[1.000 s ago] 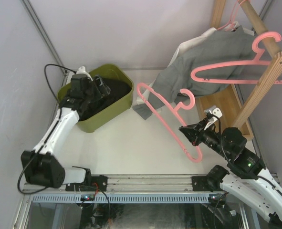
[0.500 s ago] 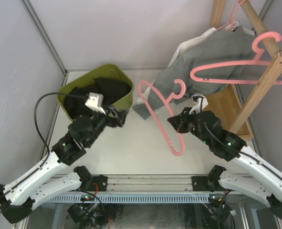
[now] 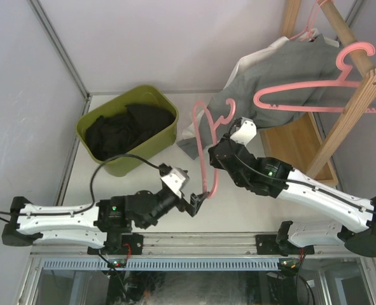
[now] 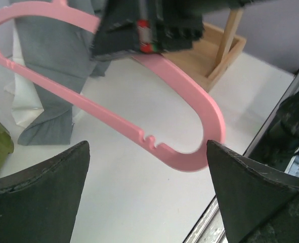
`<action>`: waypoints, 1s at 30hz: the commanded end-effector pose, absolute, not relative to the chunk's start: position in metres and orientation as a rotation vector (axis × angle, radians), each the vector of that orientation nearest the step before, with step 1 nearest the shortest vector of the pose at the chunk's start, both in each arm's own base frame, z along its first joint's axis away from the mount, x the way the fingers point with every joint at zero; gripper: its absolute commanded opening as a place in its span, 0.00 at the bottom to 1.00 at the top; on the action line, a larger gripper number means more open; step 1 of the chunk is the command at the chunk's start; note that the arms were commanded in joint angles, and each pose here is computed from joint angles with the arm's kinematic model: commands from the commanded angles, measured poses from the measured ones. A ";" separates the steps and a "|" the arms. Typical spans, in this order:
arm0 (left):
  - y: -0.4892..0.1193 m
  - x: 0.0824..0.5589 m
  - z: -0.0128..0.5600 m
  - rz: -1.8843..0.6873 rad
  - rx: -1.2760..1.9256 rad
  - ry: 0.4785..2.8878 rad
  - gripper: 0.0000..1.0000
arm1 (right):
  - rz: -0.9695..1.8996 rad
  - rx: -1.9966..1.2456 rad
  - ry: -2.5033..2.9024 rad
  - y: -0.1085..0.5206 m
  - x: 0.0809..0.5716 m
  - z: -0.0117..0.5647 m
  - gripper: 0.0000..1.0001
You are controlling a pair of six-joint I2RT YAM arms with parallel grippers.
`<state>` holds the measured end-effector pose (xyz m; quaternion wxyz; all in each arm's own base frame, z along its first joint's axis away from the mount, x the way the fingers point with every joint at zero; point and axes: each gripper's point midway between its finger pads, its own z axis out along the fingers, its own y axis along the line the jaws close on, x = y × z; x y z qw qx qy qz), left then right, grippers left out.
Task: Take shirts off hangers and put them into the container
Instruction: Place the hanger at the clothesline.
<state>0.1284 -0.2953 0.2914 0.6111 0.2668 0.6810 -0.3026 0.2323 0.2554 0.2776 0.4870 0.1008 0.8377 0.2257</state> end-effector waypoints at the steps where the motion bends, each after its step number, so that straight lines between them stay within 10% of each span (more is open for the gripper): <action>1: -0.301 0.129 0.315 -0.640 0.605 1.503 1.00 | 0.513 0.404 1.978 0.246 0.239 0.298 0.00; 18: -0.321 0.108 0.303 -0.644 0.694 1.496 0.93 | 0.496 0.470 1.967 0.248 0.244 0.294 0.00; 30: -0.314 0.132 0.294 -0.387 0.679 1.500 0.69 | 0.580 0.318 1.967 0.269 0.236 0.308 0.00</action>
